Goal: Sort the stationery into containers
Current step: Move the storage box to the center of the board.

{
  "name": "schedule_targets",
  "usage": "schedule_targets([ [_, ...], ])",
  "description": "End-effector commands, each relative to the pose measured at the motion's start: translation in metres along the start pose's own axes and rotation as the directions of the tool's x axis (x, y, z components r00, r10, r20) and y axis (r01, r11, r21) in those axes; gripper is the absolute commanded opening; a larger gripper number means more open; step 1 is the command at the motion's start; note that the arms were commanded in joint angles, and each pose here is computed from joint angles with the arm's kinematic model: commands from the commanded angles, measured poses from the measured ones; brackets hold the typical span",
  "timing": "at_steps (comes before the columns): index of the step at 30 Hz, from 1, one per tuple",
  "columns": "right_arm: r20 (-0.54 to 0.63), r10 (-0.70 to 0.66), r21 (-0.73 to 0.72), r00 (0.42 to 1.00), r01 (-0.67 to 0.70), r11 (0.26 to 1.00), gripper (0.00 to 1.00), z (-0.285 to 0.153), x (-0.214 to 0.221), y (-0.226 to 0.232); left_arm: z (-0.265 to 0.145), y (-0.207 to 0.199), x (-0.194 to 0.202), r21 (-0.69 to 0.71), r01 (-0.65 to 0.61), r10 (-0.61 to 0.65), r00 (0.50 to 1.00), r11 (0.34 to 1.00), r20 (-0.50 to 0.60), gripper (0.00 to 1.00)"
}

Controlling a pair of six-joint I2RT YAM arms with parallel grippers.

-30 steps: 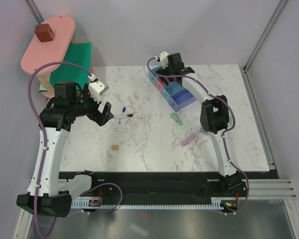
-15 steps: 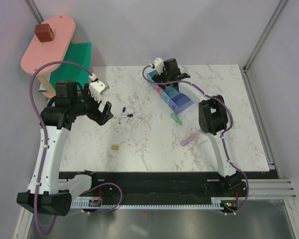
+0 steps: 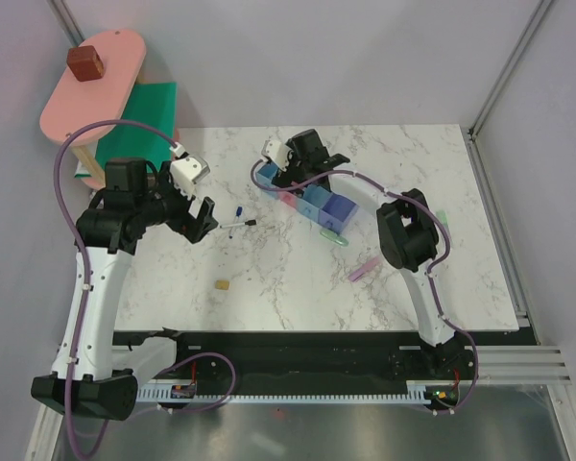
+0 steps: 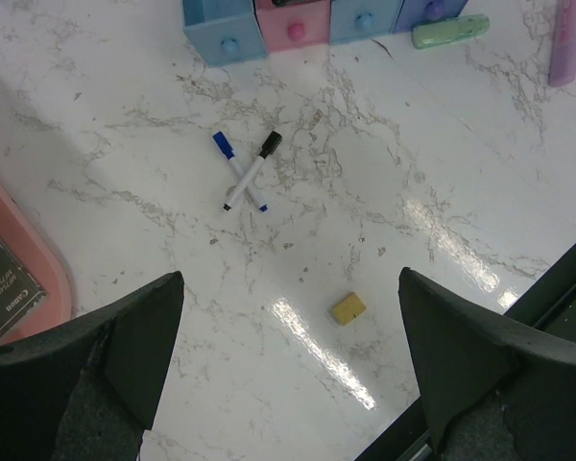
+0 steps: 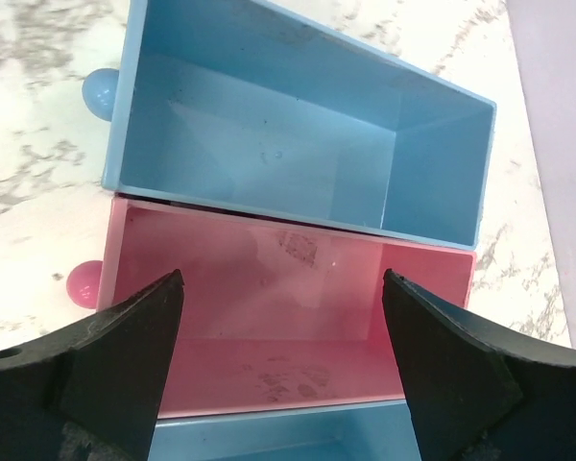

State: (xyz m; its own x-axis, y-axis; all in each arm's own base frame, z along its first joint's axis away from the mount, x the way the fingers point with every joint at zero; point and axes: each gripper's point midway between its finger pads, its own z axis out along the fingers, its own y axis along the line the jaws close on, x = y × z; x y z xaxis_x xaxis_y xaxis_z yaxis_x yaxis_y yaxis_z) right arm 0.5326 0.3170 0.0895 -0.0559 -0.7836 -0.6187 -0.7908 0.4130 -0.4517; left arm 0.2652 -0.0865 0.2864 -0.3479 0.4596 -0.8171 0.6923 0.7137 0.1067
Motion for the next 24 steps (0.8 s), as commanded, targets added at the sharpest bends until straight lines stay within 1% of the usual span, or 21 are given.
schedule_targets([
  [1,-0.021,-0.087,-0.074,0.996,0.085,0.994,0.91,-0.016,-0.002,0.023,-0.006,-0.002,-0.006,-0.014,-0.026,0.027,0.999,1.0,0.032,1.0],
  [2,-0.019,-0.094,-0.039,0.995,0.093,0.995,0.91,-0.018,-0.006,0.016,-0.006,-0.003,-0.004,-0.012,-0.021,0.021,0.999,1.0,0.03,1.0],
  [3,0.013,-0.097,0.031,0.995,0.097,0.995,0.92,-0.024,-0.019,0.0,-0.006,-0.004,-0.004,-0.012,-0.019,0.02,0.999,1.0,0.034,1.0],
  [4,-0.007,-0.099,0.099,0.995,0.099,0.99,0.92,-0.031,-0.021,-0.015,-0.006,-0.005,-0.004,-0.008,-0.018,0.018,0.999,1.0,0.036,1.0],
  [5,0.0,-0.098,0.132,0.995,0.097,0.987,0.93,-0.036,-0.027,-0.024,-0.007,-0.006,-0.004,-0.007,-0.02,0.02,0.999,1.0,0.039,1.0],
  [7,0.06,-0.048,0.204,0.997,0.035,0.978,0.93,-0.061,-0.054,-0.049,-0.007,-0.007,-0.004,-0.005,-0.019,0.019,0.999,1.0,0.043,1.0],
  [8,0.092,-0.032,0.193,0.995,0.014,0.981,0.94,-0.07,-0.061,-0.053,-0.007,-0.008,-0.004,-0.003,-0.017,0.017,0.999,1.0,0.043,1.0],
  [9,0.109,-0.001,0.177,0.994,-0.018,0.984,0.95,-0.087,-0.067,-0.054,-0.008,-0.008,-0.004,-0.005,-0.018,0.018,0.999,1.0,0.045,1.0],
  [10,0.109,0.005,0.163,0.994,-0.023,0.986,0.95,-0.098,-0.07,-0.054,-0.009,-0.009,-0.005,-0.001,-0.017,0.017,0.999,1.0,0.051,1.0],
  [11,0.142,0.006,0.074,0.99,-0.016,0.997,0.96,-0.104,-0.076,-0.039,-0.01,-0.01,-0.006,-0.002,-0.02,0.02,0.998,1.0,0.052,1.0],
  [12,0.102,0.013,0.003,0.995,-0.013,1.0,0.96,-0.119,-0.067,-0.026,-0.012,-0.01,-0.007,-0.007,-0.026,0.026,0.998,1.0,0.061,1.0],
  [14,0.068,0.004,-0.102,0.998,0.003,0.995,0.96,-0.131,-0.056,-0.004,-0.014,-0.01,-0.008,-0.012,-0.039,0.04,0.997,0.999,0.062,1.0],
  [15,0.031,0.011,-0.192,0.999,-0.005,0.981,0.96,-0.143,-0.045,0.015,-0.015,-0.01,-0.008,-0.015,-0.043,0.044,0.997,0.999,0.064,1.0],
  [16,0.001,0.0,-0.243,1.0,0.0,0.97,0.96,-0.147,-0.032,0.028,-0.015,-0.01,-0.009,-0.016,-0.045,0.046,0.997,0.999,0.065,1.0],
  [20,-0.098,-0.005,-0.376,0.995,-0.033,0.926,0.94,-0.175,0.011,0.059,-0.018,-0.011,-0.013,-0.013,-0.055,0.056,0.996,0.998,0.076,1.0],
  [24,-0.144,0.007,-0.465,0.99,-0.074,0.882,0.93,-0.19,0.032,0.077,-0.021,-0.013,-0.018,-0.009,-0.058,0.058,0.994,0.998,0.093,1.0],
])
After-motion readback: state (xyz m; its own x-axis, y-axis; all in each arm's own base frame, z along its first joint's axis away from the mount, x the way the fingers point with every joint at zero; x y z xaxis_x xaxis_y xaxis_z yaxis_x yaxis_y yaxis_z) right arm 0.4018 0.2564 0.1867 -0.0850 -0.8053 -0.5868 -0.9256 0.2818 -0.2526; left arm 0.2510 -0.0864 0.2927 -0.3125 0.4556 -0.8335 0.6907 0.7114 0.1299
